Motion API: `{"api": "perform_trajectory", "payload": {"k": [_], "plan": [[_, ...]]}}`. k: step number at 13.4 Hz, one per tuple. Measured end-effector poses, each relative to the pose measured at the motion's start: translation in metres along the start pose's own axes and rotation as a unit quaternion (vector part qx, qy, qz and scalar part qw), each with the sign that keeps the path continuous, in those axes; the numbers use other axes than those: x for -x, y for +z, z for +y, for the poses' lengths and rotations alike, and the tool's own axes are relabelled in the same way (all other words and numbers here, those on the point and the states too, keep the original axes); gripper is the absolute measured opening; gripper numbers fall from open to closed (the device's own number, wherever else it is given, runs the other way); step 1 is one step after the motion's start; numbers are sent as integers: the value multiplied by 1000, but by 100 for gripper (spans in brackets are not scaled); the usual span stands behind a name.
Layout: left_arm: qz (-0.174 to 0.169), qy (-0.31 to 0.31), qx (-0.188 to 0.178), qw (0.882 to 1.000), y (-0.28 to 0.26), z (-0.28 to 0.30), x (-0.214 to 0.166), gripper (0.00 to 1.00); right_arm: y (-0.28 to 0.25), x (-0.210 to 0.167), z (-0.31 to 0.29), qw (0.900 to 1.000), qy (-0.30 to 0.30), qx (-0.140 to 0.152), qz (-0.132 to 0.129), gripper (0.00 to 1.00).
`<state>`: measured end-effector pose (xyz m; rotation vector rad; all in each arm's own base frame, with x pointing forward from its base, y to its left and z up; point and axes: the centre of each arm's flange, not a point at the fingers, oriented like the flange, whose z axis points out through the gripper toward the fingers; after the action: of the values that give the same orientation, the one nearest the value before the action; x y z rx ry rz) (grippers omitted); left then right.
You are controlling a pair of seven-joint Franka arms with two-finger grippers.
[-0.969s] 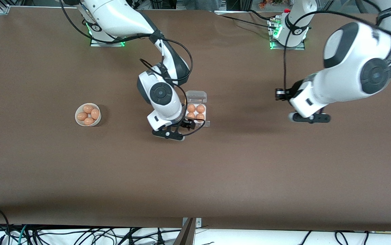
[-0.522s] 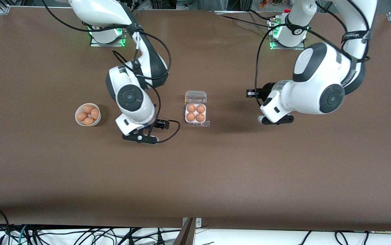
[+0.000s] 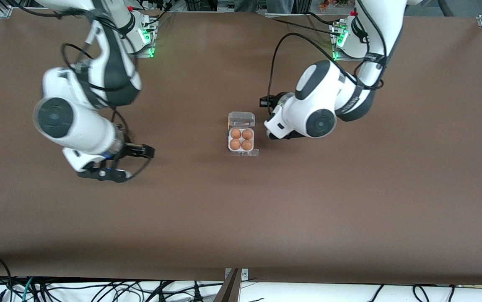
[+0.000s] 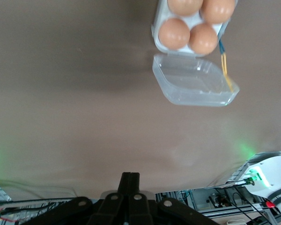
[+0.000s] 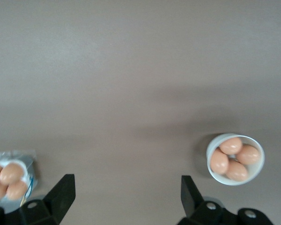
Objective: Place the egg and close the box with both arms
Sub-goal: 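Withdraw the right gripper while the left gripper reaches the box lid, then push the clear lid shut over the eggs with the left gripper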
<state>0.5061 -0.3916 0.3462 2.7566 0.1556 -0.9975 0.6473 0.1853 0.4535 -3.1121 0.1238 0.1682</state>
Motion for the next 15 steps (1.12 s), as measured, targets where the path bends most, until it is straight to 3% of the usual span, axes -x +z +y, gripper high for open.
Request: {"api": "perform_trajectory", "payload": {"k": [4,8,11,15], "plan": [[-16,-11,-36,999,50,37,16,3,-72,39,69,1000,-19,-16,-2,100],[-16,-22,-47,999,100,49,-12,3,-134,84,104,1000,-5,-12,18,100],[-7,-27,-43,999,113,54,-26,3,-151,93,124,999,6,-14,31,100],[18,-28,-25,999,105,60,-31,3,-151,84,154,998,-26,-16,49,100]]}}
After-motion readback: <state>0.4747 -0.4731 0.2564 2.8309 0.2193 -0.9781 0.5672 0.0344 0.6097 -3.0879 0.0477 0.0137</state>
